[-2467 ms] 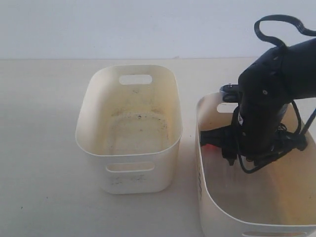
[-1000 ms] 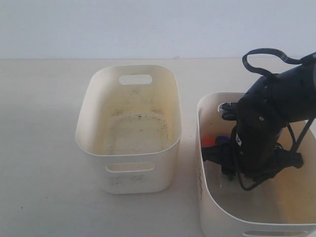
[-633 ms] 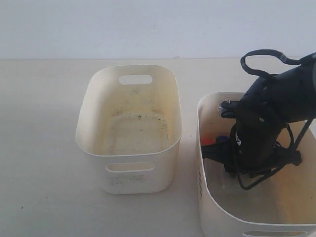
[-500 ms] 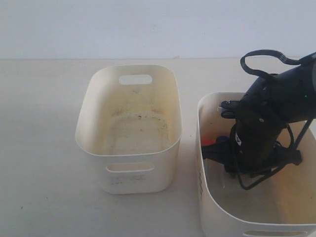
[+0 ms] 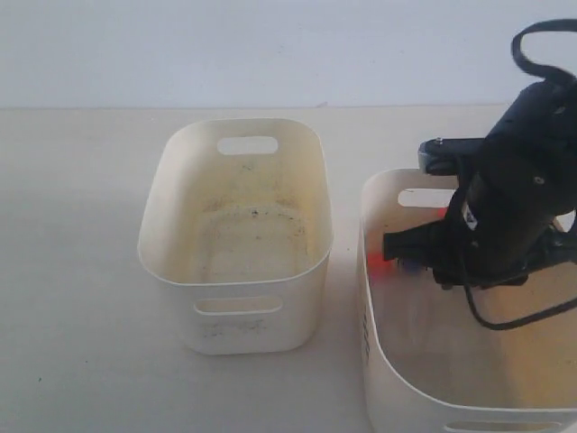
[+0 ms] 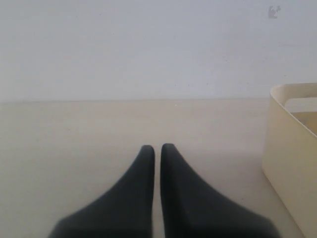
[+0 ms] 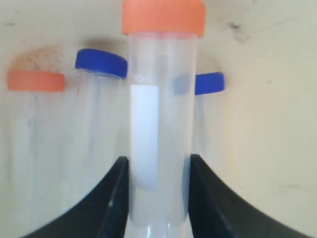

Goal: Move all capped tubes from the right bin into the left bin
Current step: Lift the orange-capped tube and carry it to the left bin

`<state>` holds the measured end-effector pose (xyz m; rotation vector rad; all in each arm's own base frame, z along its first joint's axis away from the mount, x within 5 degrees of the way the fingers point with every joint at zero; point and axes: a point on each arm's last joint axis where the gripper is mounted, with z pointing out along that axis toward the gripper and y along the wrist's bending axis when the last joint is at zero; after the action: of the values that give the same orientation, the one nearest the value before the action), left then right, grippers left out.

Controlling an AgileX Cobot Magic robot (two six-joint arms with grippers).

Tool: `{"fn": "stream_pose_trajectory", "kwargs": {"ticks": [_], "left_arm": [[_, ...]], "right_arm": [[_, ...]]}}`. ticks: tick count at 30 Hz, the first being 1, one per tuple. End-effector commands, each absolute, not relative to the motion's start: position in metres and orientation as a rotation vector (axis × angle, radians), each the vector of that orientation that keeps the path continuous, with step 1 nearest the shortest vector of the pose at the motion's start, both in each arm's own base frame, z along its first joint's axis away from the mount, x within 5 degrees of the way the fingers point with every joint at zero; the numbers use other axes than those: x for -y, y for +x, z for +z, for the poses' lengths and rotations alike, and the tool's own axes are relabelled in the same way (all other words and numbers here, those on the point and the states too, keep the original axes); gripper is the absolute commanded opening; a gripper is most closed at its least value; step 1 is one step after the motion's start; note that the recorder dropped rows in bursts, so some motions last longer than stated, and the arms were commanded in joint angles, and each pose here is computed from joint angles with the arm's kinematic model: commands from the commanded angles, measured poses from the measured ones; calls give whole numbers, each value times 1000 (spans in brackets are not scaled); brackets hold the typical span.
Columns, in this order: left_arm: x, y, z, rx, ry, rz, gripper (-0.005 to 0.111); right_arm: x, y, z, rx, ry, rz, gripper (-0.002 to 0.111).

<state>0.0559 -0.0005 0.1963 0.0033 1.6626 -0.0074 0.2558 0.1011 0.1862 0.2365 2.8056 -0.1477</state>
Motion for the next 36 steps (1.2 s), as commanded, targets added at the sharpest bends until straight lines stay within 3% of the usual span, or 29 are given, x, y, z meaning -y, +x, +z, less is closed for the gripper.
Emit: {"fn": "stream_pose_trajectory", "kwargs": {"ticks": [1,10,16,26,36], "left_arm": [[1,56,197,-1658,3,-19,4],[1,56,197,-1658,3,-19,4],[1,56,197,-1658,3,-19,4],[1,56,197,-1658,3,-19,4],[1,56,197,-1658,3,-19,4]], "right_arm": [[-90,245,209,-2772,195,-183,0],[-82,225,256,-2629,163,-52,0],[-92,218,276,-2537,81,178,0],[-164,229,306,-2367,-119,480,0],[-222,269,289,-2413,-210,483,0]]}}
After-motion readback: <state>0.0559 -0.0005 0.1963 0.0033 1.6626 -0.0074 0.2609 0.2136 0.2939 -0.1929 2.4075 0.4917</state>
